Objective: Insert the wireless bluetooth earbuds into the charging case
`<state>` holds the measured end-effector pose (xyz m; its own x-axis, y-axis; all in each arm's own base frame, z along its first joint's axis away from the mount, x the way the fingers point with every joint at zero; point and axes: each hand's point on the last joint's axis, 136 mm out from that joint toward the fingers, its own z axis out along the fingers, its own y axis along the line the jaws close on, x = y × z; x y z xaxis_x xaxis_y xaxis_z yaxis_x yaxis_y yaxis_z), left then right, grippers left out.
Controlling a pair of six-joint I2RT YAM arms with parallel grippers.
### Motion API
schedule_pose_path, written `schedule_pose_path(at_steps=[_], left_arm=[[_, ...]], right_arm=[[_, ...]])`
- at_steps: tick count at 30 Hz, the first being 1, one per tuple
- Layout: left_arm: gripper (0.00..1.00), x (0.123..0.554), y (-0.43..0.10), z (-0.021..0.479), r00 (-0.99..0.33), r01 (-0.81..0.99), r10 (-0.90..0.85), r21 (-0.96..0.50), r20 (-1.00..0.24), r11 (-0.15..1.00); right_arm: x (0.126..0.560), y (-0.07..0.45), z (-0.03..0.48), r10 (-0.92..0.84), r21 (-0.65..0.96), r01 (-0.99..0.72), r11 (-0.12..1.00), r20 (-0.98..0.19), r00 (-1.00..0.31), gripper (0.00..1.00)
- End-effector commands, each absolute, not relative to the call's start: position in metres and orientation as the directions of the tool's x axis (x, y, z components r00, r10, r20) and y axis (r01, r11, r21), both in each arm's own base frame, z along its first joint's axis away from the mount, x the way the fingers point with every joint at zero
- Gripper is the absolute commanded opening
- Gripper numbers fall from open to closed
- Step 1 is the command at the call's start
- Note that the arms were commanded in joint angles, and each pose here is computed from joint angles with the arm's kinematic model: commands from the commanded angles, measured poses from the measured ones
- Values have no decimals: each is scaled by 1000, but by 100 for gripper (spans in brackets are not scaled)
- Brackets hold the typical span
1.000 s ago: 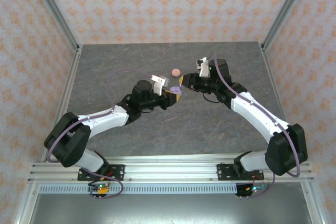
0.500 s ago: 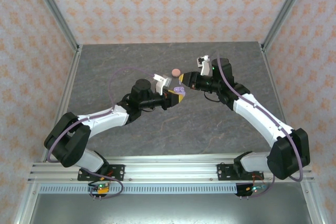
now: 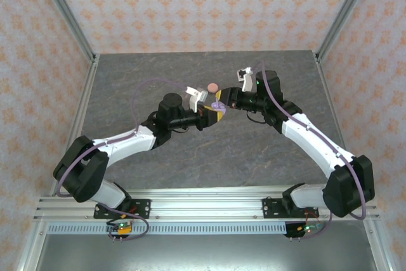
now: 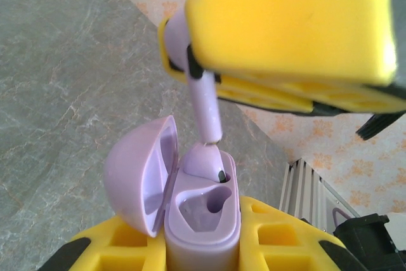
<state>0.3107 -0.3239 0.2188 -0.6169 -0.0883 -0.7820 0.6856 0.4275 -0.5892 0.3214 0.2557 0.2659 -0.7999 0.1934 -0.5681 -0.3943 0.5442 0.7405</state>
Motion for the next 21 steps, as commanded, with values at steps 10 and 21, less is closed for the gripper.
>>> schedule_pose_path(at_steps=[10, 21], left_arm=[[16, 325, -318, 255, -569, 679, -168, -575, -805, 456], [17, 321, -317, 264, -563, 691, -175, -576, -808, 437]], right_arm=[[312, 254, 270, 162, 714, -444, 541, -606, -779, 21], [309, 253, 264, 140, 708, -446, 548, -603, -785, 21]])
